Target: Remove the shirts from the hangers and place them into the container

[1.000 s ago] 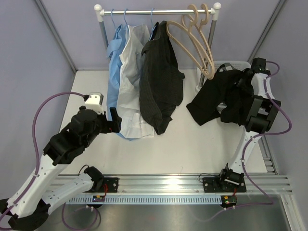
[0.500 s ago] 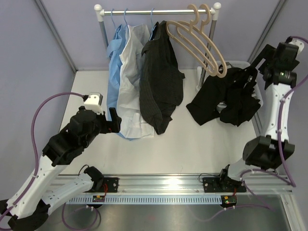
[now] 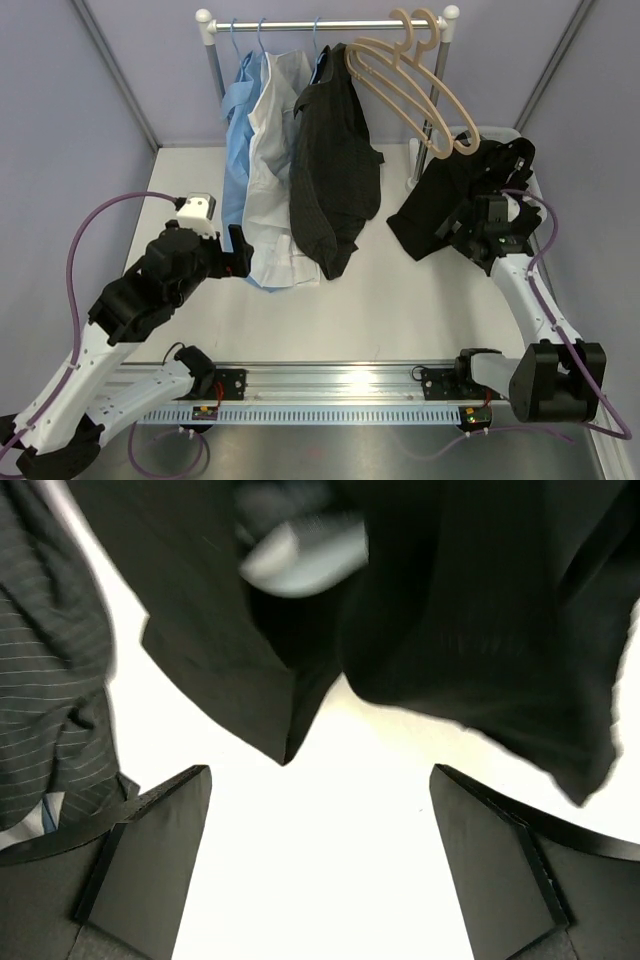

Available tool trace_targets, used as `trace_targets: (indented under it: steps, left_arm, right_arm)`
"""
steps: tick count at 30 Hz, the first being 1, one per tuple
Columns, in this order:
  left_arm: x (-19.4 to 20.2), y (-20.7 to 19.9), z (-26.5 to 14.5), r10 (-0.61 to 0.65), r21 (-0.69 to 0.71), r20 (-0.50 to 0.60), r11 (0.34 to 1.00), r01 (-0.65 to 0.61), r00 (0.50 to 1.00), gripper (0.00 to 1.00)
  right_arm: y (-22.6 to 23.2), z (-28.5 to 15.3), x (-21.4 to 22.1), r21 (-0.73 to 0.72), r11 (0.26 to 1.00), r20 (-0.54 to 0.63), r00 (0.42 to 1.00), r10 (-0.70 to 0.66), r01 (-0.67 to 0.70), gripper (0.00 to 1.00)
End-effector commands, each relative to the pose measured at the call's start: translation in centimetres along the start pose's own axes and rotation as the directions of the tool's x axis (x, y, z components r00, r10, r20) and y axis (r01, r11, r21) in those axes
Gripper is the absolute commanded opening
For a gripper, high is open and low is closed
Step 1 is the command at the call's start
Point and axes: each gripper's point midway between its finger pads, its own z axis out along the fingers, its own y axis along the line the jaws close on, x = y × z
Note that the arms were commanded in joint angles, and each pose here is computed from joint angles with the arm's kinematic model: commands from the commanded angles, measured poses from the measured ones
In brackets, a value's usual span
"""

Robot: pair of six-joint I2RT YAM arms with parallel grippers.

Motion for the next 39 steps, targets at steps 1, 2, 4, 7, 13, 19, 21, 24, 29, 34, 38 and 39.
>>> trace_targets:
  steps: [1,2,4,7,13,19,21,24,29,34,38,39]
  left_arm:
    - [-2.0,-1.2,-0.4,-0.006,0.055,0.048,0.998,0.003,0.999,0.99]
    - [-2.0,-1.2,-0.4,-0.007,0.055,0.050,0.998,0.004,0.999,0.99]
    - [-1.9,-1.1,-0.6,-0.004,0.056,0.051,0.998,0.001,0.999,0.99]
    - [-2.0,-0.9,-0.9,-0.010,0.057,0.063,0.998,0.006,0.998,0.99]
    - [-2.0,-0.1,-1.9,-0.023,0.048,0.098,0.999,0.019,0.995,0.99]
    - [-1.9,0.3,-2.3,-0.034,0.041,0.116,0.999,0.029,0.993,0.99]
    - [-2.0,0.3,-2.3,-0.033,0.041,0.116,0.999,0.028,0.993,0.99]
    - [-2.1,0.3,-2.3,-0.033,0.042,0.117,0.999,0.028,0.993,0.99]
    - [-2.2,0.3,-2.4,-0.034,0.039,0.124,0.999,0.030,0.992,0.99]
    - [-2.3,0.6,-2.5,-0.033,0.030,0.130,0.999,0.029,0.991,0.99]
    - [-2.4,0.6,-2.6,-0.034,0.030,0.133,0.999,0.030,0.990,0.99]
    - [-2.3,0.6,-2.5,-0.033,0.030,0.130,0.999,0.029,0.991,0.99]
  right_arm:
    - [3.2,1.1,-0.8,-0.118,0.980,0.070,0.983,0.170,-0.161,1.00]
    - [3.7,1.9,-0.7,-0.135,0.973,0.073,0.977,0.199,-0.188,0.99]
    - [4.2,3.6,0.1,-0.137,0.970,0.046,0.977,0.206,-0.199,0.99]
    - [4.9,6.0,0.7,-0.139,0.967,0.018,0.975,0.220,-0.215,0.99]
    - [5.8,8.9,1.7,-0.145,0.962,-0.015,0.973,0.231,-0.231,0.93]
    - [6.8,10.6,1.5,-0.176,0.959,-0.004,0.974,0.225,-0.222,0.74]
    - [6.7,11.1,1.6,-0.169,0.961,-0.006,0.975,0.220,-0.218,0.60]
    - [6.6,11.6,1.7,-0.154,0.965,-0.013,0.977,0.211,-0.210,0.24]
    - [7.2,10.3,0.3,-0.176,0.967,0.015,0.982,0.188,-0.183,0.00]
    - [8.5,5.0,-3.5,-0.192,0.975,0.069,0.989,0.127,-0.112,0.00]
    - [9.5,-1.0,-11.5,-0.159,0.987,0.248,0.966,0.069,-0.030,0.00]
    - [8.1,-1.4,-13.4,-0.106,0.993,0.281,0.957,0.074,-0.046,0.00]
